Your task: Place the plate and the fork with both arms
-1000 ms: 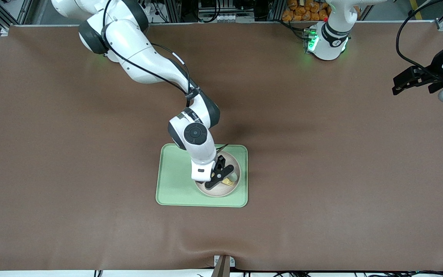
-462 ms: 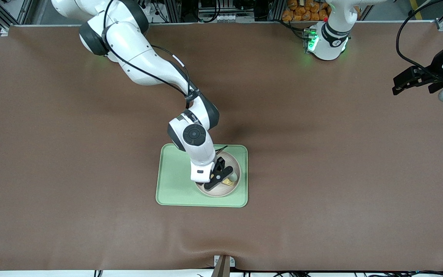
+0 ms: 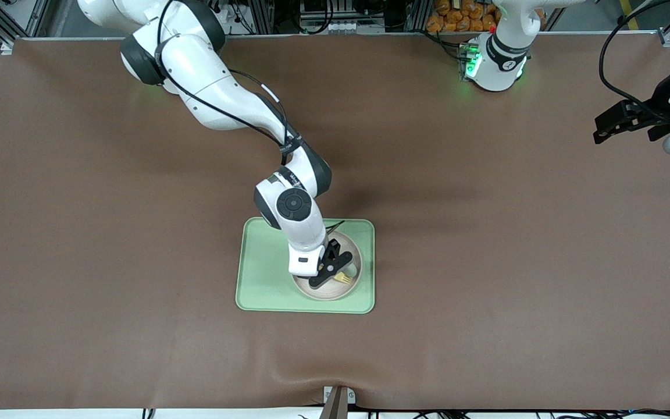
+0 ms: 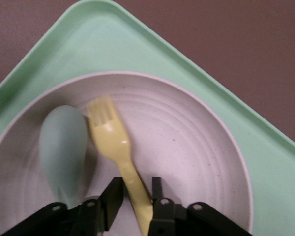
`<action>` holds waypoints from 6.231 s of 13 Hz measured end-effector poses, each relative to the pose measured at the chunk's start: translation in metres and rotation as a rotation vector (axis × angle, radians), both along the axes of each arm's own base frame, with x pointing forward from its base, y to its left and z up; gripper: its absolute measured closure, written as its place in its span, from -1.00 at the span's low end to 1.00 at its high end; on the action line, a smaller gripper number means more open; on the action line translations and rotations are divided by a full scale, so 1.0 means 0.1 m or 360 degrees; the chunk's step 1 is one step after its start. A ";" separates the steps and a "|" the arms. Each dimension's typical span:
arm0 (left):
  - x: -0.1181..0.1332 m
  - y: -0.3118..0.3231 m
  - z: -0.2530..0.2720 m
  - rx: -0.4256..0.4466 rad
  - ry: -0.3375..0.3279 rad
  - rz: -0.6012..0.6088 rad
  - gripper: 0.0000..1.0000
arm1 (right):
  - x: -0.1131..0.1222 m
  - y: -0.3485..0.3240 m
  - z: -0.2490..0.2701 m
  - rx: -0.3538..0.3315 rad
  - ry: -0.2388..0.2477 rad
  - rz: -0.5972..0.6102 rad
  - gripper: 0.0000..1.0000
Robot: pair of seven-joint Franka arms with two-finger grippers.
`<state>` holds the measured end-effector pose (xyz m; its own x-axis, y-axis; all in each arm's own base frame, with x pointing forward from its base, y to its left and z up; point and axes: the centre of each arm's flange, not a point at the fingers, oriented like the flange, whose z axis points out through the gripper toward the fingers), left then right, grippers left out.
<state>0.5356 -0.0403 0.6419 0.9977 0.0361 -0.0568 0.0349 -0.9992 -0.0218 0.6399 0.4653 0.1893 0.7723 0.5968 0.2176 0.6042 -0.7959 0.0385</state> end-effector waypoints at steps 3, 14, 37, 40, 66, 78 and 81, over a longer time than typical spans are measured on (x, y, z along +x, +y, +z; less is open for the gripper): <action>0.00 0.00 0.00 0.0000 0.0000 0.0000 -1.00 | 0.00 0.01 0.02 0.0003 -0.0004 0.0001 0.69; 0.01 0.00 0.00 0.0000 -0.0002 0.0000 -1.00 | -0.03 0.07 0.14 0.0012 0.0040 -0.0011 0.70; 0.04 0.00 -0.04 -0.0002 -0.0006 -0.0001 -1.00 | 0.24 -1.58 0.12 0.0217 0.0280 -0.0597 0.70; 0.04 0.00 -0.05 -0.0002 -0.0004 0.0001 -1.00 | 0.21 -1.59 0.10 0.0229 0.0302 -0.0620 0.69; 0.10 -0.04 -0.08 -0.0006 -0.0039 -0.0011 -1.00 | 0.43 -3.59 3.02 0.0227 0.0497 -0.0847 -1.00; 0.09 -0.20 -0.08 -0.0006 -0.0039 -0.0058 -1.00 | -0.90 -5.04 4.10 0.0061 0.0489 -0.1055 -1.00; 0.08 -0.25 -0.07 -0.0007 -0.0044 -0.0074 -1.00 | -0.99 -5.04 4.22 0.0044 0.0450 -0.1055 -1.00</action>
<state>0.5433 -0.0656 0.6352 0.9995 -0.0105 -0.0295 -0.0110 -0.9998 -0.0172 0.5406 -0.0391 0.6118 0.9992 -0.0196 -0.0360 -0.0222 -0.9971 -0.0733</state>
